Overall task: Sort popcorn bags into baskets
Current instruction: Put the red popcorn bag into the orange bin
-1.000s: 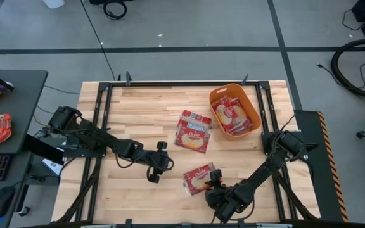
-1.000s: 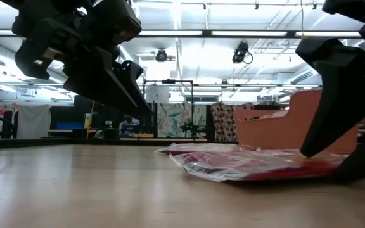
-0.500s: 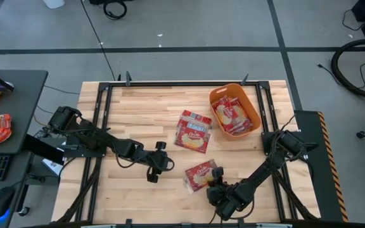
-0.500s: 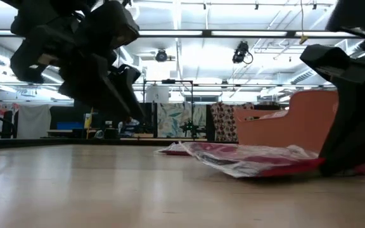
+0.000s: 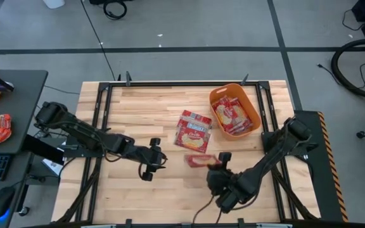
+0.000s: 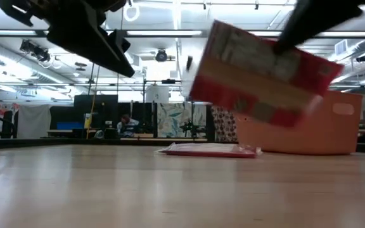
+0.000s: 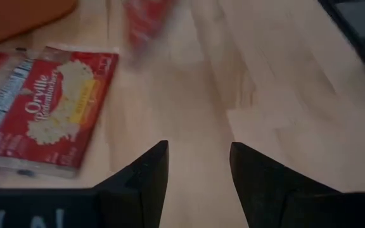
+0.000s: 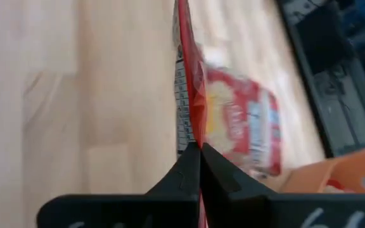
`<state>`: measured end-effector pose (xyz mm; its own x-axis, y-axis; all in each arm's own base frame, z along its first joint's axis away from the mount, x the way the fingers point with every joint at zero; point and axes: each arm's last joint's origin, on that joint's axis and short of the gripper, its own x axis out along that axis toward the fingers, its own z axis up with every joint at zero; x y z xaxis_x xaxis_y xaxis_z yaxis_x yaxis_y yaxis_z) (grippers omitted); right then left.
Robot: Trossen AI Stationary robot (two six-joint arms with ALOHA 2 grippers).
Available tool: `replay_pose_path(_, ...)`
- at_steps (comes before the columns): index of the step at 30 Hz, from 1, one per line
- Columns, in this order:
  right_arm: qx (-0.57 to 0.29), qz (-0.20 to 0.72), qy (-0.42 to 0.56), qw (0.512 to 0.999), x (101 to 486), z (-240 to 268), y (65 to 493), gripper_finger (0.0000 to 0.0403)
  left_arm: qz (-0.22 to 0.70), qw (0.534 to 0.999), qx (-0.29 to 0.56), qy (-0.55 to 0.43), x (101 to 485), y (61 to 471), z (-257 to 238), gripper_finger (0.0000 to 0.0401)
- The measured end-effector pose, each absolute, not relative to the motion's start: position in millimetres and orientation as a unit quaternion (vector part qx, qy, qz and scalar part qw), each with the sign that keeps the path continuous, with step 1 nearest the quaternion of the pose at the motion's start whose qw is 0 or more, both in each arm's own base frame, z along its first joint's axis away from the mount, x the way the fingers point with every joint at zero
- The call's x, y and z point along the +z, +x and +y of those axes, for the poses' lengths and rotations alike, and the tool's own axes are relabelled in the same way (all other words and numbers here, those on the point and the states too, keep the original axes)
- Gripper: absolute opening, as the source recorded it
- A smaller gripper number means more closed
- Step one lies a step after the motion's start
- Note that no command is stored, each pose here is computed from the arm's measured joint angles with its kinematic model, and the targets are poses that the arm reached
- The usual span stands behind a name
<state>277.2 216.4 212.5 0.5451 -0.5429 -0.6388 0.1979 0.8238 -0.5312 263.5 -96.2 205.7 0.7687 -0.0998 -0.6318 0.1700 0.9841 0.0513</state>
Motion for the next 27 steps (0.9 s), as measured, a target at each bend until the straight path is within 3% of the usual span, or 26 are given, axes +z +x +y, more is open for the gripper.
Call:
replay_pose_path(10, -0.332, 0.370, -0.174, 0.850, 262, 165, 272, 0.0002, 0.348, 0.933, -0.083, 0.038, 195, 257, -110, 0.0172)
replay_pose_path(19, -0.477, 0.417, -0.159, 0.757, 273, 87, 273, 0.0002, 0.351, 0.932, -0.086, 0.033, 193, 257, -114, 0.0172)
replay_pose_path(27, -0.521, 0.526, -0.096, 0.666, 235, 28, 273, 0.0005, 0.350, 0.932, -0.085, 0.031, 193, 257, -114, 0.0172)
